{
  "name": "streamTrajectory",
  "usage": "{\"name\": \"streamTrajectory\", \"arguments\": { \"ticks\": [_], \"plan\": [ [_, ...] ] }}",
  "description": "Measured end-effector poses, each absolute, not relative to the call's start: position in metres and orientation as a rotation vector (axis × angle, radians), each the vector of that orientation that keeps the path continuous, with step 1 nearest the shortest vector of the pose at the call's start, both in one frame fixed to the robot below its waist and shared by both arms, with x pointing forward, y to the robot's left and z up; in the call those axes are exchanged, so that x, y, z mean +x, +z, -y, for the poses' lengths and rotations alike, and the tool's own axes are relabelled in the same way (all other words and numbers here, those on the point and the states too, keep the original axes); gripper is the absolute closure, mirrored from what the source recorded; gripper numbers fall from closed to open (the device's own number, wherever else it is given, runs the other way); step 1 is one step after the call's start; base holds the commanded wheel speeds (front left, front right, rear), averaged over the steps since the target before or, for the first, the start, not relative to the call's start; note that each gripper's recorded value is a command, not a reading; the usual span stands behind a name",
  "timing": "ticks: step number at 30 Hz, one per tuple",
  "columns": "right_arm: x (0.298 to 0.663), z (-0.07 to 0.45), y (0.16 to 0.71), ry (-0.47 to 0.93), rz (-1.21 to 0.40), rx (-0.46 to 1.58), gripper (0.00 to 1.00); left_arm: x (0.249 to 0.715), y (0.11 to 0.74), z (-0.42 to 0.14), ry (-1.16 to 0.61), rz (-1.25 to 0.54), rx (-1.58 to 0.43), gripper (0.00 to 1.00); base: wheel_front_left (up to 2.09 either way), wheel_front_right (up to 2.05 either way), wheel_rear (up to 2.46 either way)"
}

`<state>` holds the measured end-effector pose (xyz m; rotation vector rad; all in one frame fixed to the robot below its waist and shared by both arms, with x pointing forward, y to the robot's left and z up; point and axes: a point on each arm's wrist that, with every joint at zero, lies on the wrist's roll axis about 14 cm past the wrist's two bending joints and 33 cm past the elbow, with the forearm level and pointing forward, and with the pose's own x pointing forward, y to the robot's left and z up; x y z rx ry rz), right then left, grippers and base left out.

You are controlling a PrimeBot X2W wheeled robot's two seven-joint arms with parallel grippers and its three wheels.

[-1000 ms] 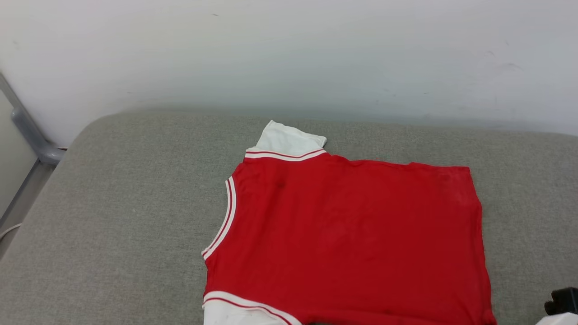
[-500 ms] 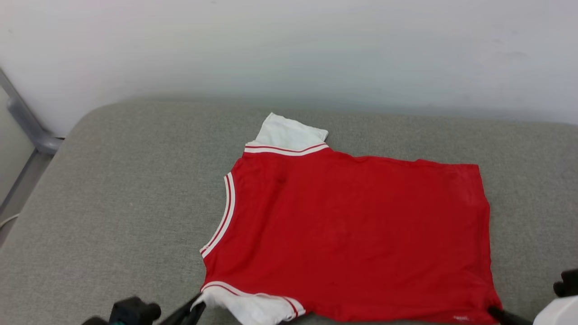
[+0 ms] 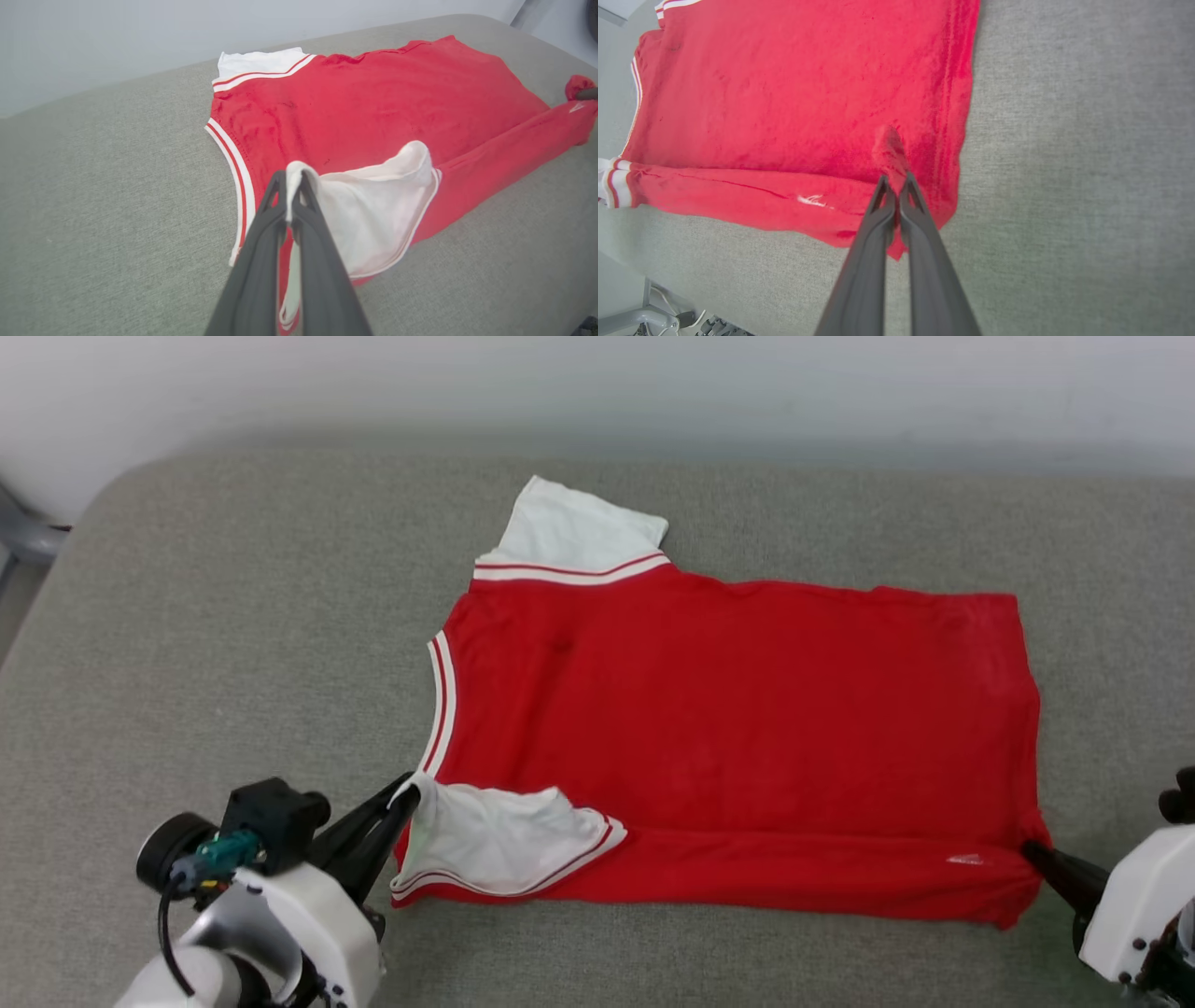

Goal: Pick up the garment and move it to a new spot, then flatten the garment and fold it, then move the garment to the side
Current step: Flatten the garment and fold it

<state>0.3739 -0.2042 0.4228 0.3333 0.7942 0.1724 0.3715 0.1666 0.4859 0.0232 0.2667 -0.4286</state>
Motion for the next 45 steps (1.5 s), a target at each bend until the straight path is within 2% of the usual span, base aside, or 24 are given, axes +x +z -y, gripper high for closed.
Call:
{"name": "streamTrajectory", "arguments": {
  "ticks": [7,20,21,22,23,29,34,39,45],
  "plan": [
    [0.388,0.205,0.402,0.156,-0.85,0.329,1.0,0.4,0.46,-0.172,-0.431,-0.337,0.073,1.0,0.0,0.0,0.0],
    [0.398,0.202,0.384,0.145,-0.885,0.324,1.0,0.418,0.426,-0.176,-0.403,-0.412,0.079,1.0,0.0,0.0,0.0],
    [0.399,0.202,0.384,0.143,-0.878,0.323,0.37,0.419,0.423,-0.176,-0.397,-0.421,0.075,0.7,0.0,0.0,0.0],
    [0.4,0.202,0.385,0.139,-0.868,0.321,0.0,0.419,0.421,-0.176,-0.396,-0.426,0.078,0.05,0.0,0.0,0.0],
    [0.401,0.203,0.386,0.135,-0.862,0.326,0.0,0.42,0.422,-0.176,-0.392,-0.419,0.079,0.0,0.0,0.0,0.0],
    [0.406,0.2,0.404,0.148,-0.796,0.329,0.0,0.424,0.436,-0.18,-0.318,-0.345,0.005,0.0,0.0,0.0,0.0],
    [0.411,0.199,0.434,0.167,-0.673,0.279,0.0,0.424,0.461,-0.198,-0.212,-0.235,-0.065,0.0,0.0,0.0,0.0],
    [0.402,0.196,0.456,0.184,-0.576,0.22,0.0,0.411,0.484,-0.21,-0.122,-0.138,-0.132,0.0,0.0,0.0,0.0],
    [0.381,0.203,0.461,0.162,-0.539,0.127,0.0,0.385,0.496,-0.202,-0.095,-0.093,-0.173,0.0,0.0,0.0,0.0]
  ]
}}
